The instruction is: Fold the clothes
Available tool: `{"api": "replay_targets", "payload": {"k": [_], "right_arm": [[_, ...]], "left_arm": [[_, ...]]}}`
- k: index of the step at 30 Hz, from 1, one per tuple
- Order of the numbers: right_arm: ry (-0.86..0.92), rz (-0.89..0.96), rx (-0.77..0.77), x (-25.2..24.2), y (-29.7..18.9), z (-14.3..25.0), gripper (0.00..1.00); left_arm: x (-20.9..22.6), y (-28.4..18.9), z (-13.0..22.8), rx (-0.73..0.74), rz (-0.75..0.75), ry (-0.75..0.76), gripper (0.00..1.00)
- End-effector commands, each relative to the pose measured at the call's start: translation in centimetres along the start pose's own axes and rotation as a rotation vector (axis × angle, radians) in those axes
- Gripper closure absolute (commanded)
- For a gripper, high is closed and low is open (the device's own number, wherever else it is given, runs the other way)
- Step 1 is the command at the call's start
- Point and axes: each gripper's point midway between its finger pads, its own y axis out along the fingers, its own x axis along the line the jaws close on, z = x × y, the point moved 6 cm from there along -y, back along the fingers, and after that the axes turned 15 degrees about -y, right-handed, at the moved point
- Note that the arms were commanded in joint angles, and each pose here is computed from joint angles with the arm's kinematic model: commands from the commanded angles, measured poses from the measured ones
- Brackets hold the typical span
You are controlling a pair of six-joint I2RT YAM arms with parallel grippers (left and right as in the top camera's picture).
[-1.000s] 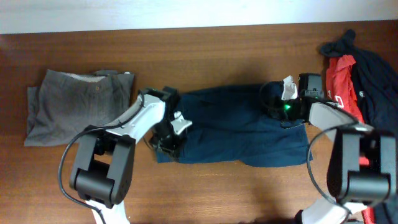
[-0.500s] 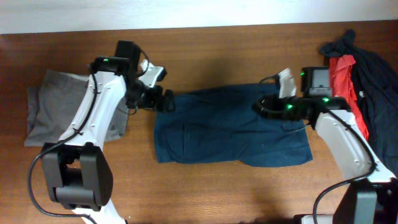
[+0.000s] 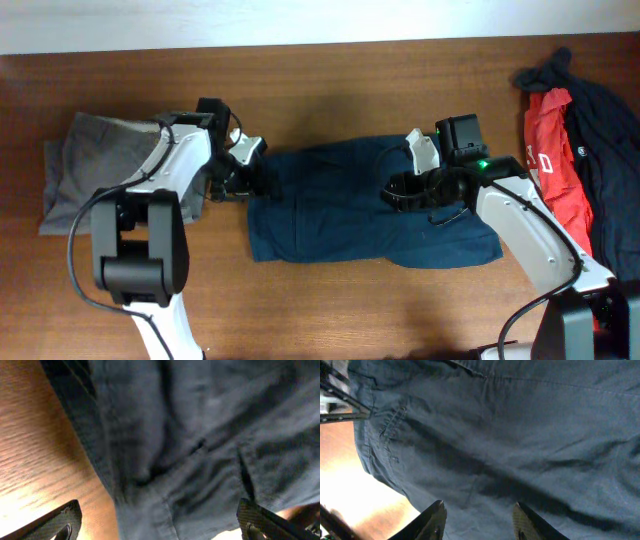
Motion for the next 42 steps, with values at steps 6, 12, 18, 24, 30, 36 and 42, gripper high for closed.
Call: {"api": "replay_targets", "payload": {"k": [6,12,18,24,30,36,42], "right_arm": [[-0.009,0.006,0.048,0.4,0.3,0.7,0.52],[-0.004,0.030,0.065,0.1,0.3,1.0,0.52],[-0.004,0.043,0.068,0.0,0.3,1.0,0.53],[-0.003,0.046,0.069,-0.1,0.3,1.0,0.53],[-0.002,0.048,0.072,-0.1,0.3,1.1,0.54],[-0.002,0.049,0.073,-0.1,0.3,1.1,0.54],[-0.002,0.049,0.073,-0.1,0.3,1.1,0.54]], "left_arm": [[0.4,4.1,-0.2,0.101,0.135,-0.039,0.03],[0.2,4.4,-0.6,0.088,0.166,-0.030,0.20],[-0.1,4.4,-1.5,0.041,0.187,-0.002,0.71],[-0.3,3.6,-1.3,0.061,0.191,-0.019,0.99],[0.3,-2.6,-2.0,0.044,0.049,-0.071,1.00],[0.3,-12.5,-2.6,-0.092,-0.191,-0.068,0.99],[-3.2,-18.1,-3.0,-0.246,-0.223,0.003,0.99]]}}
